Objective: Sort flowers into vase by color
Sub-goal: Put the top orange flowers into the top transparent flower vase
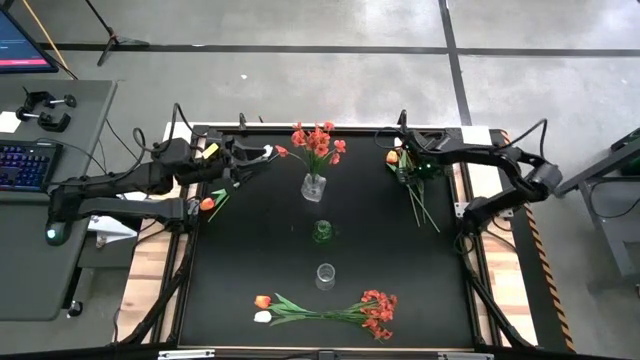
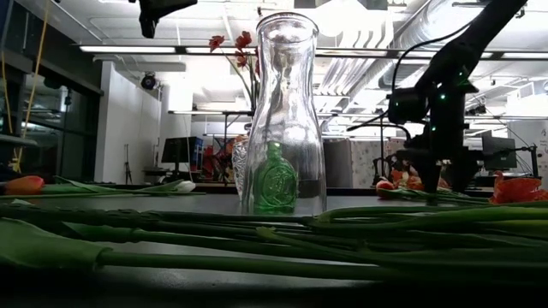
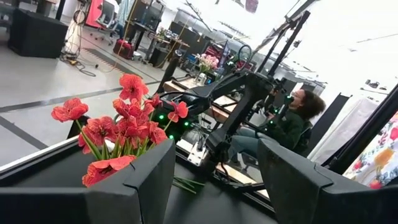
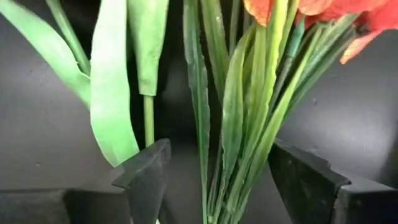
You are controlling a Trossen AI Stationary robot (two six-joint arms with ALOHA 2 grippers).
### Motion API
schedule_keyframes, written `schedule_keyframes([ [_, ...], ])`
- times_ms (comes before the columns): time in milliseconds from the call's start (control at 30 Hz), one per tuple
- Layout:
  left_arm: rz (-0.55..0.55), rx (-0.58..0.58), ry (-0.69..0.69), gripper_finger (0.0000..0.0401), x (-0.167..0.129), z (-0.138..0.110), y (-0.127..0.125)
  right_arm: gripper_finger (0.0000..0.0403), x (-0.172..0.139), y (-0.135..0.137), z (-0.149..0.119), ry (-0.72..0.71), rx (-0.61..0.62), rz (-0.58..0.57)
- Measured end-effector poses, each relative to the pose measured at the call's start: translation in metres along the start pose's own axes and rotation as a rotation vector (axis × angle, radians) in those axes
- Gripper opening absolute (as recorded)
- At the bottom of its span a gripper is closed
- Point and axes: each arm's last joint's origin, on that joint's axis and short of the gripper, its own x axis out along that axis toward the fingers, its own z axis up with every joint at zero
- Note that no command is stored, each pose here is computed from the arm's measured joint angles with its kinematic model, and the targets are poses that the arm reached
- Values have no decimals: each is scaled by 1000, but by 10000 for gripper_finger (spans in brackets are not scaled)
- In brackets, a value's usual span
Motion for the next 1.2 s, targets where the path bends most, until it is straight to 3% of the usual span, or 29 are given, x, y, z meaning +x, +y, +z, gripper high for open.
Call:
schedule_keyframes([
  [167, 1, 7, -3, 215, 0, 0, 0, 249, 8, 0, 1, 24, -31, -40],
  [267, -17, 5, -41, 215, 0, 4, -2, 215, 9, -1, 3, 28, -74, -29],
  [367, -34, 9, -80, 215, -1, 8, -4, 150, 9, -2, 3, 43, -83, -20],
  [500, -39, 20, -92, 215, -2, 9, -4, 29, 9, -4, 3, 42, -97, -31],
  [533, -39, 20, -93, 215, -2, 9, -4, 17, 8, -4, 2, 39, -115, -34],
  [700, -56, 27, -129, 215, -3, 13, -6, 8, -14, -12, 2, 45, -126, -98],
  [867, -62, 81, -174, 215, -3, 17, -8, 4, -64, -15, 13, -103, -95, -58],
  [1033, 6, 107, -212, 215, -4, 18, -6, 2, -124, -24, 19, -293, -45, -66],
  [1100, 42, 118, -232, 215, -4, 19, -5, 2, -147, -24, 20, -393, -33, -22],
  [1200, 82, 128, -258, 215, -4, 21, -4, 1, -180, -18, 18, -620, -37, 163],
])
